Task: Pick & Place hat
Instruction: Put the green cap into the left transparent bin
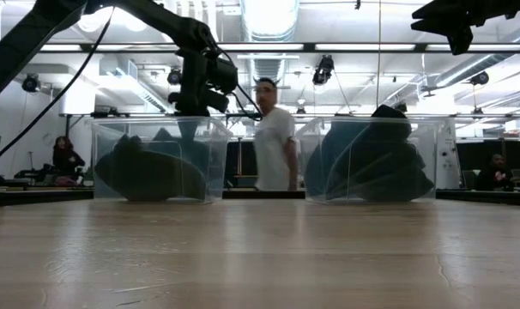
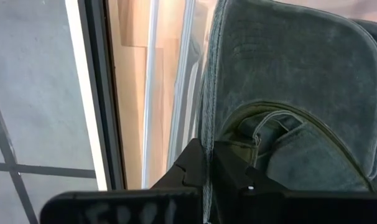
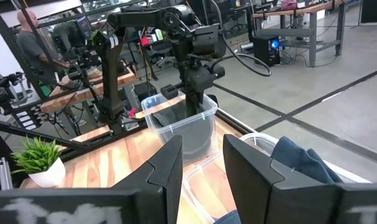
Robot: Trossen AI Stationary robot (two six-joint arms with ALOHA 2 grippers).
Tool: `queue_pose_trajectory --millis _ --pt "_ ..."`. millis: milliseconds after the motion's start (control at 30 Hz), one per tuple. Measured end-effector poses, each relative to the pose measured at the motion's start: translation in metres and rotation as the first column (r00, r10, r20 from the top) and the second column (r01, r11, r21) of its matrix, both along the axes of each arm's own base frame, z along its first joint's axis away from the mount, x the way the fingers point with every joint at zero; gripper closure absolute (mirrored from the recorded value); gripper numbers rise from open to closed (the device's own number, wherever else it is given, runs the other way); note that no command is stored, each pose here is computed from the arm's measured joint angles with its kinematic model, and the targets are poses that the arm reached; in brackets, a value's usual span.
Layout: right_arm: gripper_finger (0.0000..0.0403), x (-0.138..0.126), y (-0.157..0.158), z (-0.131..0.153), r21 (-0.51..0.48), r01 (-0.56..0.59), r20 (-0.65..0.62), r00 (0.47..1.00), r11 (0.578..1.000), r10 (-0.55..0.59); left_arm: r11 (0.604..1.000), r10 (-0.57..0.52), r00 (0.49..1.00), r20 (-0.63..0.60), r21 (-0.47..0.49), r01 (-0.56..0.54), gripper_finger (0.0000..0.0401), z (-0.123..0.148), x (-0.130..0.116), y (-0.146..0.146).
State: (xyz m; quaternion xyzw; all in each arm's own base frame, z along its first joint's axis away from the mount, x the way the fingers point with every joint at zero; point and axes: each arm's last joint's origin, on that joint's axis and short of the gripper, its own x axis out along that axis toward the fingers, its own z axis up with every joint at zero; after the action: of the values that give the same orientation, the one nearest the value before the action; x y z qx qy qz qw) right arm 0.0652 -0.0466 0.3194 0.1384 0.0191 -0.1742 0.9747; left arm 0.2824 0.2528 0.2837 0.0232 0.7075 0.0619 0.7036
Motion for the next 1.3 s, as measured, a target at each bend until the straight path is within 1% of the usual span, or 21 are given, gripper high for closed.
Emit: queue_pose_trajectory --millis 200,533,833,1167,1300 --pt "0.0291 0.0 0.0 0.0 0.0 0.0 0.0 1.0 1.0 0.0 1.0 0.023 1.0 0.001 0.012 -0.023 0.0387 -0.0036 0.0006 0.0009" --pt "0.0291 0.0 0.0 0.0 0.0 0.0 0.0 1.0 1.0 0.0 0.993 0.038 0.999 0.006 0.114 -0.038 0.0386 -0.0025 0.0041 0.0067" --pt "0.0291 0.0 0.0 0.0 0.005 0.0 0.002 1.0 1.0 0.0 0.989 0.067 0.997 0.028 0.129 -0.07 0.0375 -0.0022 0.0056 0.0082" --pt "0.0291 0.0001 -0.0001 0.0 0.022 0.002 0.007 1.0 1.0 -0.002 0.987 0.082 0.995 0.053 0.135 -0.088 0.0373 -0.0019 0.0071 0.0094" --pt "0.0291 0.0001 -0.0001 0.0 0.022 0.002 0.007 1.0 1.0 -0.002 0.986 0.095 0.994 0.062 0.134 -0.103 0.0356 -0.0018 0.0074 0.0096"
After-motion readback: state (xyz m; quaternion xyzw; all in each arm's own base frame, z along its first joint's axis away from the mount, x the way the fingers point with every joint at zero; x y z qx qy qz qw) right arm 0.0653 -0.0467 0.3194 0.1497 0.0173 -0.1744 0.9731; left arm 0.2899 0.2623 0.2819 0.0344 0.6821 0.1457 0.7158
